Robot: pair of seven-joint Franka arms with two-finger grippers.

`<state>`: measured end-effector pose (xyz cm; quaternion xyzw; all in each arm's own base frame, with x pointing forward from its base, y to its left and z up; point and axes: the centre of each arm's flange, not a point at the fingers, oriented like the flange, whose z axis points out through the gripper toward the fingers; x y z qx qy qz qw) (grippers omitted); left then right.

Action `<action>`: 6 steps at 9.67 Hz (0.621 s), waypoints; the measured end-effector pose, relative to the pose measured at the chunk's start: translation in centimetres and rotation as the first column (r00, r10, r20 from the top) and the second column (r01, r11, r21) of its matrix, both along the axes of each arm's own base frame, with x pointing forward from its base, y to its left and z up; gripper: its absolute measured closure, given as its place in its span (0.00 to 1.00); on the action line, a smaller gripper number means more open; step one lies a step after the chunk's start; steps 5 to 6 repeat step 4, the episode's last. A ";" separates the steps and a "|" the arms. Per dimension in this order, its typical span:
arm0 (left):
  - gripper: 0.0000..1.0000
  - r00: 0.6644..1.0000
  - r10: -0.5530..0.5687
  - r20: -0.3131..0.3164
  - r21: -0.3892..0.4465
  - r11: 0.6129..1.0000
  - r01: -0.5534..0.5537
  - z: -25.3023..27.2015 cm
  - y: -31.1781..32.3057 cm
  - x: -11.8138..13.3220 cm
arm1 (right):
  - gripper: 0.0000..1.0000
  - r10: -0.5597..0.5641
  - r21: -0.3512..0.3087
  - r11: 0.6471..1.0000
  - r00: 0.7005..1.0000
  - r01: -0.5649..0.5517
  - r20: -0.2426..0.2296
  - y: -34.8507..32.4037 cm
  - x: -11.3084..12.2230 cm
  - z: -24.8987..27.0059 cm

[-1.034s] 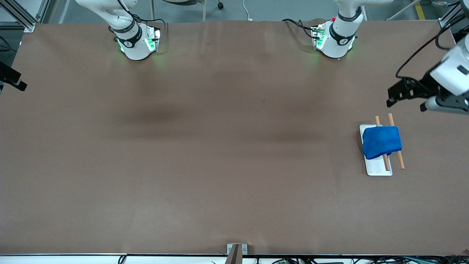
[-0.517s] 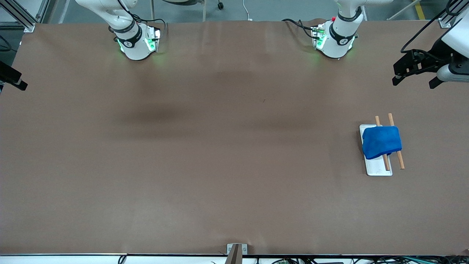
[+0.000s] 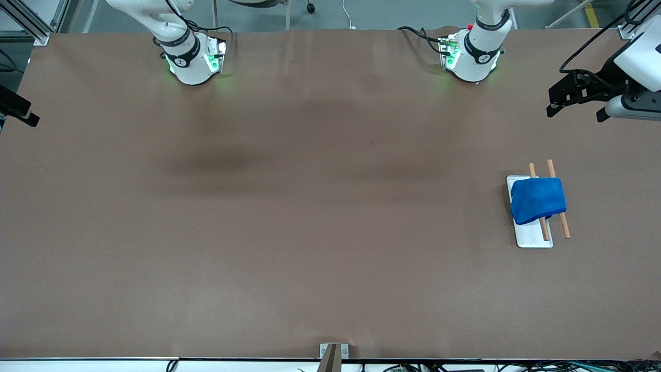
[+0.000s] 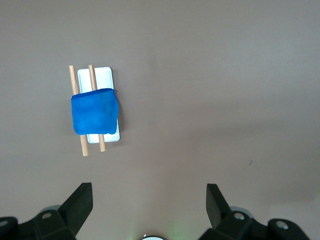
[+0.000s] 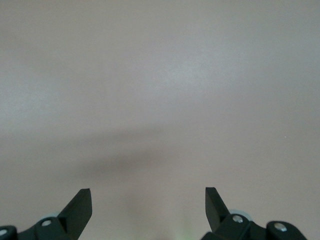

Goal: Right arm passes towel to left arm to hang

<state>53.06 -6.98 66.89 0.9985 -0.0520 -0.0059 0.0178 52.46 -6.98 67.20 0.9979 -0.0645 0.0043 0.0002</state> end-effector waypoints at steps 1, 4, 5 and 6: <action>0.00 1.000 0.001 -0.001 0.000 1.000 -0.001 -0.1 0.1 0.0 | 0.00 0.000 0.000 1.000 1.000 0.000 0.000 0.0 0.0 0.0; 0.00 1.000 0.004 -0.002 0.000 1.000 -0.004 -0.1 0.2 0.1 | 0.00 0.001 -0.001 1.000 1.000 -0.001 0.000 -0.1 0.0 0.0; 0.00 1.000 0.004 -0.002 0.000 1.000 -0.004 -0.1 0.2 0.1 | 0.00 0.001 -0.001 1.000 1.000 -0.001 0.000 -0.1 0.0 0.0; 0.00 1.000 0.004 -0.002 0.000 1.000 -0.004 -0.1 0.2 0.1 | 0.00 0.001 -0.001 1.000 1.000 -0.001 0.000 -0.1 0.0 0.0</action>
